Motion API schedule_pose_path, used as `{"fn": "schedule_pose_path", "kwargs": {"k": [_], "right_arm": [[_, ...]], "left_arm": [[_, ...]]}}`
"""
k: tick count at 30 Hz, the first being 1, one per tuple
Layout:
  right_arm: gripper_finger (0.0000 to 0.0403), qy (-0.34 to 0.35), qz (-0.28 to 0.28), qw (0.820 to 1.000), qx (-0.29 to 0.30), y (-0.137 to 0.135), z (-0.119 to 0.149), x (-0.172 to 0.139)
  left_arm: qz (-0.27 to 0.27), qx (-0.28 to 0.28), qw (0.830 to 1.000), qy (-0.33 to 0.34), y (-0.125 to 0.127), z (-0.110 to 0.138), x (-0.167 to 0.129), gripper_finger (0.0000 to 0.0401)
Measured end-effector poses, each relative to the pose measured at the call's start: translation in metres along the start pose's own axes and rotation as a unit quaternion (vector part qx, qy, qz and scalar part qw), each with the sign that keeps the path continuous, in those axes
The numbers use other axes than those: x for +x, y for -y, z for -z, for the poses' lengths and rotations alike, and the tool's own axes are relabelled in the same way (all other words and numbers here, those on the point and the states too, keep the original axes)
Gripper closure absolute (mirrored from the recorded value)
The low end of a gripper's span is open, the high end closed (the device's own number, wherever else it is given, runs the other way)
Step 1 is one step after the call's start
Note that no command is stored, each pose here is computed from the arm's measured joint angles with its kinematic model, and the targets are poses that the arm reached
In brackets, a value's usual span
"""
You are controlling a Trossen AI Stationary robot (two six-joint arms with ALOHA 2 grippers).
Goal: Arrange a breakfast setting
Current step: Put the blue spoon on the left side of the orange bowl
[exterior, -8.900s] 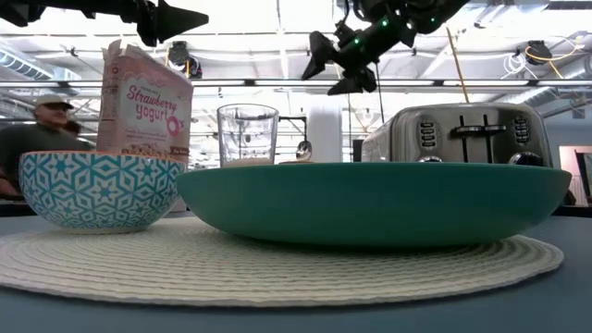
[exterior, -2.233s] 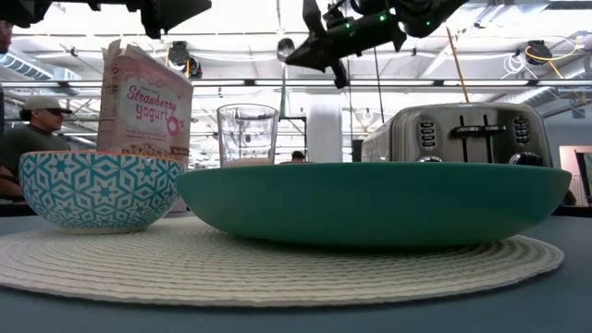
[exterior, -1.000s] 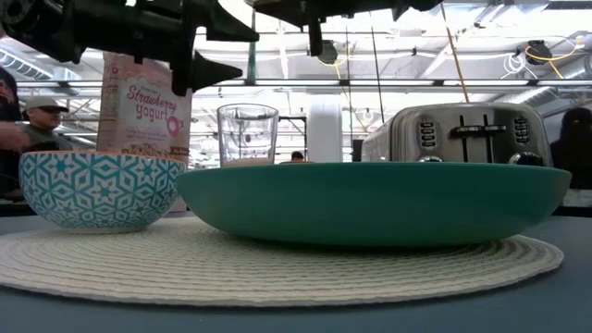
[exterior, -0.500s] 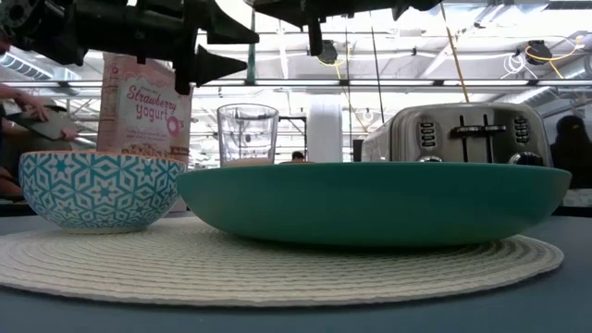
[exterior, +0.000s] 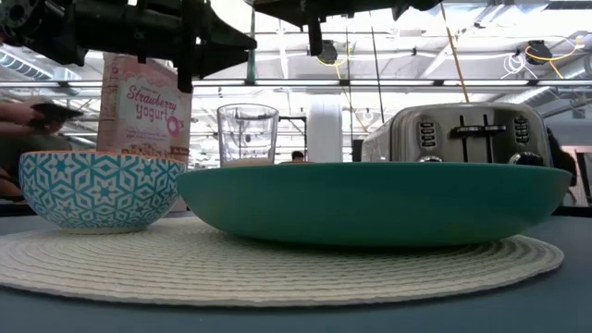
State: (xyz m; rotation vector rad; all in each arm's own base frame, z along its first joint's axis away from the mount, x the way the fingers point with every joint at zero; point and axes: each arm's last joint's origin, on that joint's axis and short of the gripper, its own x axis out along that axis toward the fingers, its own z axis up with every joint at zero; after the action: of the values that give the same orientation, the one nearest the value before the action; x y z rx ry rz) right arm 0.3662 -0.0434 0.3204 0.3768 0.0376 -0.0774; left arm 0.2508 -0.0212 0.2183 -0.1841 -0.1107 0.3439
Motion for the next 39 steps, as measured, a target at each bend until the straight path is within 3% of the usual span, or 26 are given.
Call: {"fn": "schedule_pose_path", "kwargs": {"k": [13,28,39], "right_arm": [[0.0399,0.000,0.000,1.000,0.000,0.0000,0.0000,0.0000],[0.0399,0.000,0.000,1.000,0.000,0.0000,0.0000,0.0000],[0.0399,0.000,0.000,1.000,0.000,0.0000,0.0000,0.0000]], "left_arm": [[0.000,0.011,1.000,0.000,0.0000,-0.0001,0.0000,0.0359],[0.000,0.012,1.000,0.001,0.0000,-0.0002,0.0000,0.0364],[-0.001,0.011,1.000,0.001,-0.0002,-0.0003,0.0000,0.0345]]}}
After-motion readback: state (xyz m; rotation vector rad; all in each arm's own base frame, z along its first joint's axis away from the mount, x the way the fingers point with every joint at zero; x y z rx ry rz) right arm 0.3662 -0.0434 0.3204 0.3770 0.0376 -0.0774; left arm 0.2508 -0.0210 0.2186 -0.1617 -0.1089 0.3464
